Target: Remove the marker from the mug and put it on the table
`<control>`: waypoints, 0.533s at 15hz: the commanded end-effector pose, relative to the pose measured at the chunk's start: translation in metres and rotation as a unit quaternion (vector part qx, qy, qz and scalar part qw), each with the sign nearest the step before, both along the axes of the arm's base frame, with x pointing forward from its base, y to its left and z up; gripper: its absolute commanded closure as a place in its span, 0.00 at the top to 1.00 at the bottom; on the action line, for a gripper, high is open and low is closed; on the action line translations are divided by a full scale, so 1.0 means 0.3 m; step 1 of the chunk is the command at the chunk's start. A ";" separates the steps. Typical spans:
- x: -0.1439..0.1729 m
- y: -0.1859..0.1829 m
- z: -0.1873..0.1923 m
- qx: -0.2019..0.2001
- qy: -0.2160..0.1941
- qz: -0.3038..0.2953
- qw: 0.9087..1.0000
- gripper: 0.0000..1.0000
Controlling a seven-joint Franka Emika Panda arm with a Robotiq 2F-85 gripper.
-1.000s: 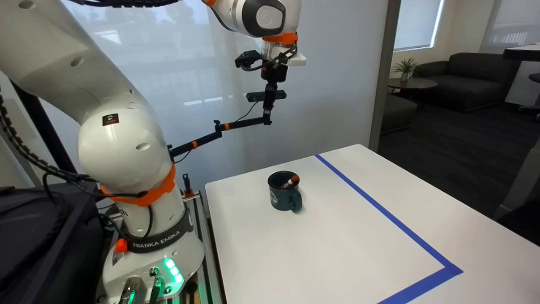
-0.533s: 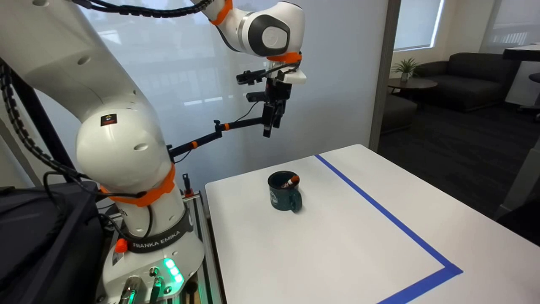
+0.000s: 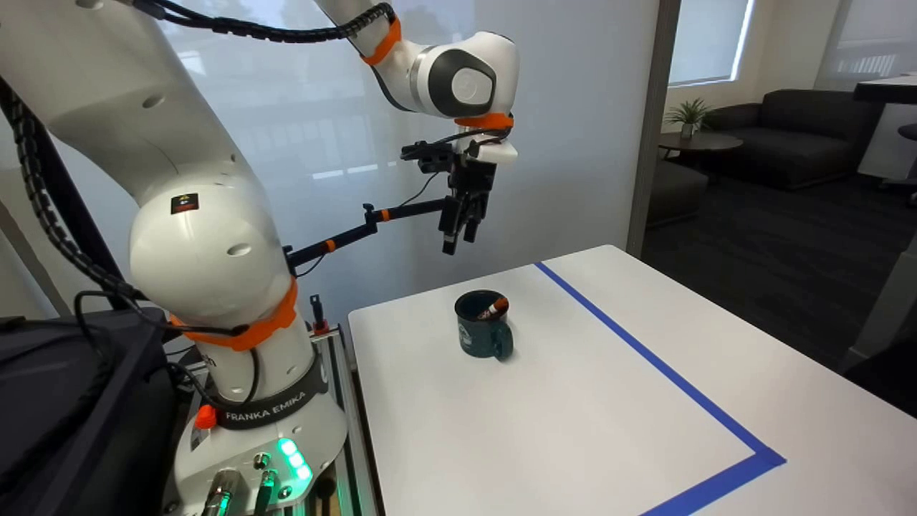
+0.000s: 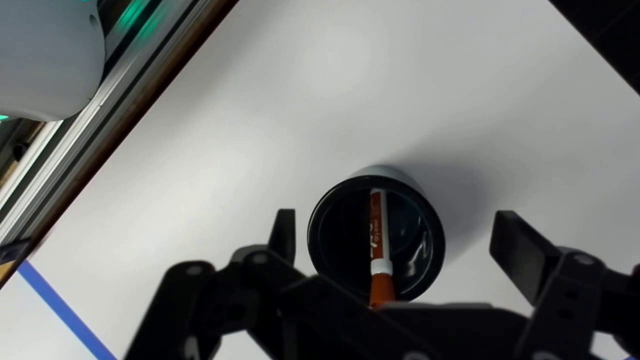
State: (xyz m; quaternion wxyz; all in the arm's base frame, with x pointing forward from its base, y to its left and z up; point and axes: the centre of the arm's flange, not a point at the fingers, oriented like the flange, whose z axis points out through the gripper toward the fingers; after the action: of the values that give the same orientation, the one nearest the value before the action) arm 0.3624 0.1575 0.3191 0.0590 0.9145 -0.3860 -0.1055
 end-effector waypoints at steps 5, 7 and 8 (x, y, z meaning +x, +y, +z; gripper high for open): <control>0.015 -0.095 -0.079 -0.036 -0.001 -0.026 0.999 1.00; 0.031 -0.125 -0.092 -0.036 -0.014 -0.019 0.999 1.00; 0.041 -0.138 -0.093 -0.031 -0.025 -0.012 0.999 1.00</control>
State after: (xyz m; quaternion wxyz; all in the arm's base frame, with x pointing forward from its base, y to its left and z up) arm 0.3688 0.1275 0.2966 0.0842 0.9043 -0.4066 -0.0990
